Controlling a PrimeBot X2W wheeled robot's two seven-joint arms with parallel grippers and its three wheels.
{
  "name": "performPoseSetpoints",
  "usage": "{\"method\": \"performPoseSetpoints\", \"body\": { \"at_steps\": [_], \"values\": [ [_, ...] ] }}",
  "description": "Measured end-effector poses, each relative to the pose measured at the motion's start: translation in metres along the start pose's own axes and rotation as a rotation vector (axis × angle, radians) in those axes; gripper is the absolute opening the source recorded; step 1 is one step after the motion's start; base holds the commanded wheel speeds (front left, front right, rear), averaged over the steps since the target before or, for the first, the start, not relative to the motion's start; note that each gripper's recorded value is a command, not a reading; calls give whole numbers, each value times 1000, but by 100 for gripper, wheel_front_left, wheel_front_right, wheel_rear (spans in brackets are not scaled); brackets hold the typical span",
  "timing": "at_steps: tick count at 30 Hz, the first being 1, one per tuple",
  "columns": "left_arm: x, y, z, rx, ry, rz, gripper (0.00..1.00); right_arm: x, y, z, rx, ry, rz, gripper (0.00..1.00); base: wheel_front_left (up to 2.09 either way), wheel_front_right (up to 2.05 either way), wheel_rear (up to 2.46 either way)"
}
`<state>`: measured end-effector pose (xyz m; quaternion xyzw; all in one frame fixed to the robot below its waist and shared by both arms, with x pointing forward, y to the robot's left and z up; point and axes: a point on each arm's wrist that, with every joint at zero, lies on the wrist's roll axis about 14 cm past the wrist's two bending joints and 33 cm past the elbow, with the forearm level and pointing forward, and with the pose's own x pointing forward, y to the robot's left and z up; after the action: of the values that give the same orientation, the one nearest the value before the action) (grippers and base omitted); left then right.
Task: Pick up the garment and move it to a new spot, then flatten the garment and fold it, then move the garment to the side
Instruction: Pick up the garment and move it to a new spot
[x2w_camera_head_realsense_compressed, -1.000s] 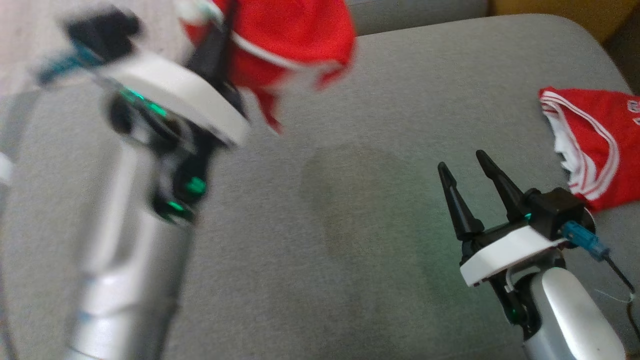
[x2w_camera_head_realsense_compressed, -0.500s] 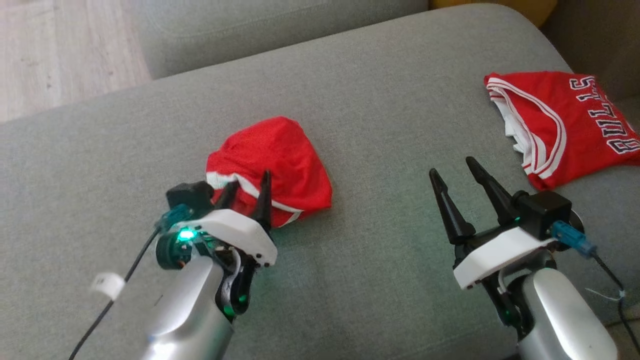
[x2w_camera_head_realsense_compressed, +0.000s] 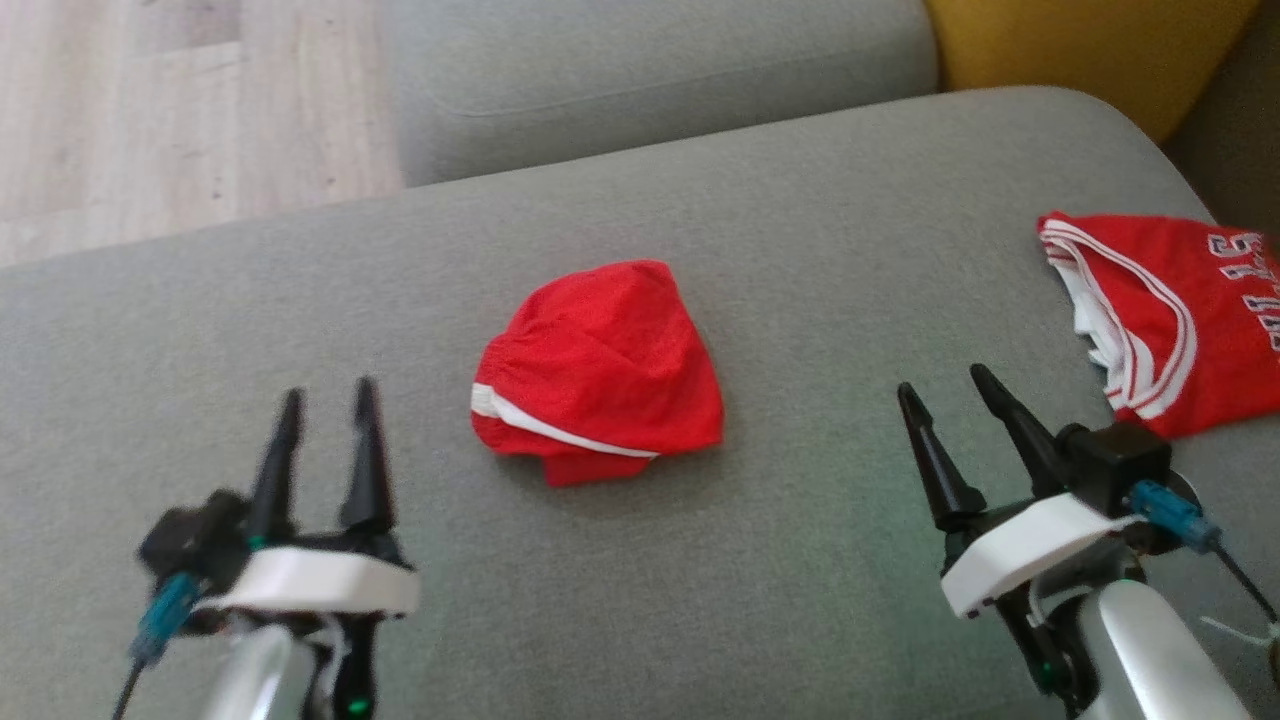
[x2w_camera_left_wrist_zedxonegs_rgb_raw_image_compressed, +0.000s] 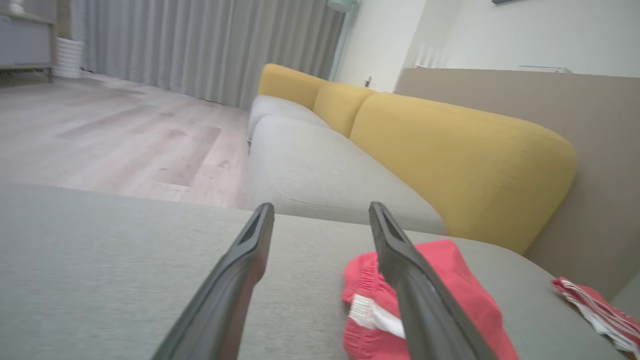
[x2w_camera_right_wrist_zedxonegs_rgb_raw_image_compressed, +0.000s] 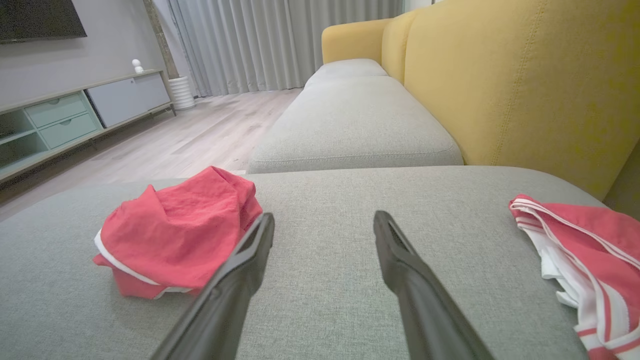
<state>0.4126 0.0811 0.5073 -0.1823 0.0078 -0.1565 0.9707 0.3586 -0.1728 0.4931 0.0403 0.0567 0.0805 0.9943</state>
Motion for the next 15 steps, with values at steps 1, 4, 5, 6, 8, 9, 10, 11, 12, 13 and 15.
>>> {"method": "performPoseSetpoints", "body": {
  "at_steps": [1,4,5,6,8,9,10,11,12,13,15],
  "values": [
    [-5,7,6,20,-18,20,100,0,0,0,-2,4,3,100,0,0,0],
    [-18,21,27,80,-84,63,100,3,1,3,-14,-3,14,100,0,0,0],
    [-22,24,32,92,-99,76,100,3,3,4,-15,-4,20,100,0,0,0],
    [-27,29,34,106,-106,93,100,4,4,5,-16,-2,24,100,0,0,0],
    [-39,37,28,150,-87,118,100,4,7,5,-15,-3,31,100,0,0,0],
    [-45,41,20,179,-61,129,100,4,7,5,-13,-4,33,100,0,0,0],
    [-51,45,12,200,-33,144,100,3,8,4,-12,-1,35,100,0,0,0],
    [-57,50,5,217,-7,159,100,2,9,2,-10,5,36,100,0,0,0],
    [-62,53,0,232,12,167,100,1,10,0,-9,11,37,100,0,0,0],
    [-65,55,-3,239,20,175,100,1,10,-2,-8,15,39,100,0,0,0],
    [-66,57,-2,241,23,181,100,0,12,-4,-6,20,43,100,0,0,0]
  ]
}}
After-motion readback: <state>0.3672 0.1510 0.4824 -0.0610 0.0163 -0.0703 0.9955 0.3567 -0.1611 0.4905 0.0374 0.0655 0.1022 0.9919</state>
